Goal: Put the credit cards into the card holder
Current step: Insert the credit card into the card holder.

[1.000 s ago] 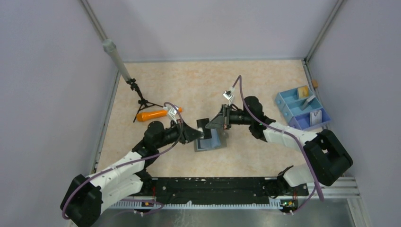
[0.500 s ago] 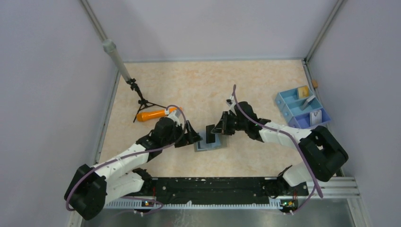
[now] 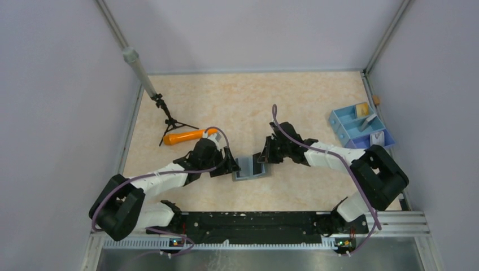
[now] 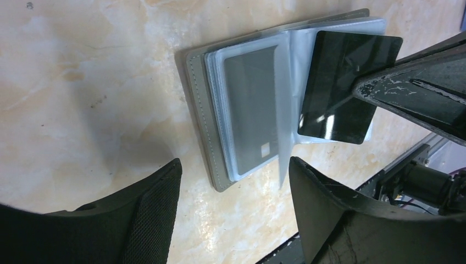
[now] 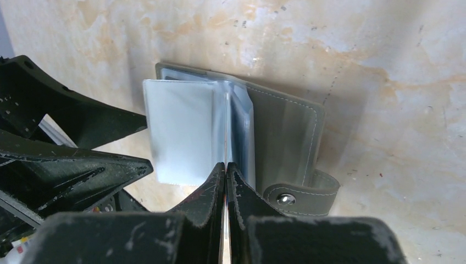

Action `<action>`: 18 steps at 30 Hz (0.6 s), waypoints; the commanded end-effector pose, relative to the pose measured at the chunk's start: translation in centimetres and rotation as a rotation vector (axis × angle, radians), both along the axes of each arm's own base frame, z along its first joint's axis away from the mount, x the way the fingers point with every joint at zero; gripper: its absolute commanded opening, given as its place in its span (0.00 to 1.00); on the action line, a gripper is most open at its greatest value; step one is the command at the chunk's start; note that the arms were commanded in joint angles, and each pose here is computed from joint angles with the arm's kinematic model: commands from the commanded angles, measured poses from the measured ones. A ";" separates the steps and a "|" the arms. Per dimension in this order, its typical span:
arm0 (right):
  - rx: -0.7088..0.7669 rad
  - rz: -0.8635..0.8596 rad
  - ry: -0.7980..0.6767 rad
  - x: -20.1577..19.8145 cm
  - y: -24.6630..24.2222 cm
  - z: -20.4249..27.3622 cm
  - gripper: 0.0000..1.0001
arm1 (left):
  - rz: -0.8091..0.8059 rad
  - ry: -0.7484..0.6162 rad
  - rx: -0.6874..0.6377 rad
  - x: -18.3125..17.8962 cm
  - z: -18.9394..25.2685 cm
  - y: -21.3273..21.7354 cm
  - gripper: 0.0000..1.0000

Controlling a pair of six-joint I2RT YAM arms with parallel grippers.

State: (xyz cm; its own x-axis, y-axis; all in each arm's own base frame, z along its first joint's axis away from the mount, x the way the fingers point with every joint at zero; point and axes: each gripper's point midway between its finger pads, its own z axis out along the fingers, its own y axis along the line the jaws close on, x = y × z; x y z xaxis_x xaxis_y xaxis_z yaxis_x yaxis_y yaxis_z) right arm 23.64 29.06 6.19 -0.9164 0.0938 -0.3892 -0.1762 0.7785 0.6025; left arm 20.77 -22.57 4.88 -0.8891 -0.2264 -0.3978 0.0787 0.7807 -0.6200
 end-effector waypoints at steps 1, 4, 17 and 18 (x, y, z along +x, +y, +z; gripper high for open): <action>-0.013 -0.002 -0.041 0.9 0.6 0.5 0.00 | -0.005 -0.080 -0.026 2.1 1.4 -1.1 0.71; -0.005 -0.005 -0.033 0.9 0.7 0.0 0.00 | 0.003 -0.080 0.000 2.4 0.7 -0.9 0.67; 0.087 -0.042 0.010 0.2 1.4 -0.9 0.00 | 0.002 -0.041 0.077 2.4 -2.0 -0.2 0.45; 0.084 -0.039 0.012 0.1 1.4 -1.0 0.00 | 0.004 -0.041 0.082 2.4 -2.1 -0.1 0.43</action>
